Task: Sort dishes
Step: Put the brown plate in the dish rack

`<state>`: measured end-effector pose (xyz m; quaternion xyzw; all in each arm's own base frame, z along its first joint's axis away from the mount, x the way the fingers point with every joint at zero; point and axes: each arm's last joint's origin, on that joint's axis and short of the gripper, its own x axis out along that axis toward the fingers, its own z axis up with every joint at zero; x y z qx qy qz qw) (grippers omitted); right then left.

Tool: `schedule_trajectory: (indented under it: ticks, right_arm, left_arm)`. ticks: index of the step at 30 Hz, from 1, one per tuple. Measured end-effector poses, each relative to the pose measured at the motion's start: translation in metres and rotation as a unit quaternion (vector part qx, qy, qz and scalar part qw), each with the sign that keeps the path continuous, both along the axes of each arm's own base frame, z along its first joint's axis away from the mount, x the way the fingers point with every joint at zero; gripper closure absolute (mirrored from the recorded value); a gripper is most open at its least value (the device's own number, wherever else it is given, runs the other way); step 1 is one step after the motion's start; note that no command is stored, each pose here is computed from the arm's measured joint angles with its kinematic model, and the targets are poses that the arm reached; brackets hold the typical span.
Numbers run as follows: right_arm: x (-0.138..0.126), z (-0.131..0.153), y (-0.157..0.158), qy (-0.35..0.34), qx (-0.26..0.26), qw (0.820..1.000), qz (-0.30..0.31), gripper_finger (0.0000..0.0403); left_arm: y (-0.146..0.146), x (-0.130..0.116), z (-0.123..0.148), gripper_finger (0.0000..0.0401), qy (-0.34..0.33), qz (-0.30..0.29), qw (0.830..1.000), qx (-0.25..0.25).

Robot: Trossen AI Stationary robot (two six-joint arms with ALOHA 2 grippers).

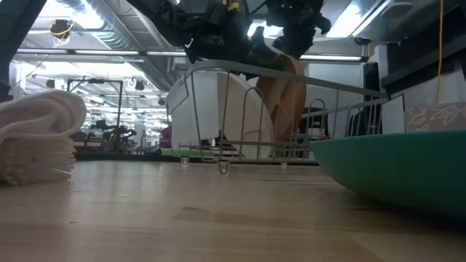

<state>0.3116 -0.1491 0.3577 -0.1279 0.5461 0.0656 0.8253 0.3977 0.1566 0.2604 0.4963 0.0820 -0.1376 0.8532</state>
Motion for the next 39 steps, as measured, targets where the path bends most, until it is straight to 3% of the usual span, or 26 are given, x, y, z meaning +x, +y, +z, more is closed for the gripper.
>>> schedule_trajectory:
  ticks: [14, 21, 31, 39]
  right_arm:
    - [-0.001, 0.002, 0.0, -0.002, -0.003, 1.0, -0.001, 0.0396]
    - [-0.003, 0.001, 0.001, 0.008, 0.001, 1.0, 0.0, 0.0396]
    - [-0.003, 0.001, 0.001, 0.007, 0.001, 1.0, 0.0, 0.0396]
    - [-0.003, 0.001, 0.001, 0.007, 0.001, 1.0, 0.0, 0.0396]
  left_arm:
    - [0.002, 0.004, 0.017, 0.0287, -0.009, 0.004, 1.0, -0.009]
    - [0.002, 0.003, 0.021, 0.0303, 0.044, 0.008, 0.998, -0.04]
    - [-0.004, 0.002, 0.016, 0.0327, 0.077, 0.0, 0.996, -0.046]
    - [-0.005, -0.002, 0.019, 0.0328, 0.138, 0.012, 0.986, -0.089]
